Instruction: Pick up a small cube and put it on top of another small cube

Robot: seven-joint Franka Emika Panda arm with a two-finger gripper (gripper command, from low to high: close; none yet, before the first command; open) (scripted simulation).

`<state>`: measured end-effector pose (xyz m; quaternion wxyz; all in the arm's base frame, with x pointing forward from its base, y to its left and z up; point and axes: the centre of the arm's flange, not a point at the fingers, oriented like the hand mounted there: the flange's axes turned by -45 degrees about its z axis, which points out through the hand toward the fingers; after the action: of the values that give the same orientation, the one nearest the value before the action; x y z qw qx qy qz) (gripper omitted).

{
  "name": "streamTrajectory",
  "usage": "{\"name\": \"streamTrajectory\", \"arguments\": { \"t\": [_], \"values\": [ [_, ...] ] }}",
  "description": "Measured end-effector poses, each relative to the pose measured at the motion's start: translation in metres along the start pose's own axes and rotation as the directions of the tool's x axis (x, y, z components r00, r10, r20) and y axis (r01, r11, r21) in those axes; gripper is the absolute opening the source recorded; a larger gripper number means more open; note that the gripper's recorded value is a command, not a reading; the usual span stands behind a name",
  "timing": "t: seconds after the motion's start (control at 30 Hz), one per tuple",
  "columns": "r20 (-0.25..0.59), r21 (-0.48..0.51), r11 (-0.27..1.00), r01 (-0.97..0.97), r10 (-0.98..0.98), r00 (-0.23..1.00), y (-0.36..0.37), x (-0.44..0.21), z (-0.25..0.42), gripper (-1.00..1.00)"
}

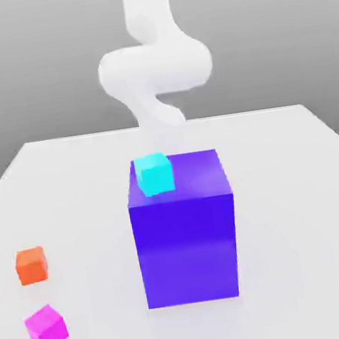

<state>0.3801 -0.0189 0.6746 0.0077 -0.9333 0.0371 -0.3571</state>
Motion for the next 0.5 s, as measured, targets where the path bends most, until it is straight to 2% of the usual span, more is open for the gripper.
{"name": "streamTrajectory", "arguments": {
  "t": [0.23,0.5],
  "values": [
    [0.182,-0.073,0.982,-0.173,0.184,0.966,0.062,-0.022,0.135,0.00],
    [0.344,-0.211,0.914,-0.346,0.400,0.849,0.141,-0.096,0.264,0.00]
  ]
}}
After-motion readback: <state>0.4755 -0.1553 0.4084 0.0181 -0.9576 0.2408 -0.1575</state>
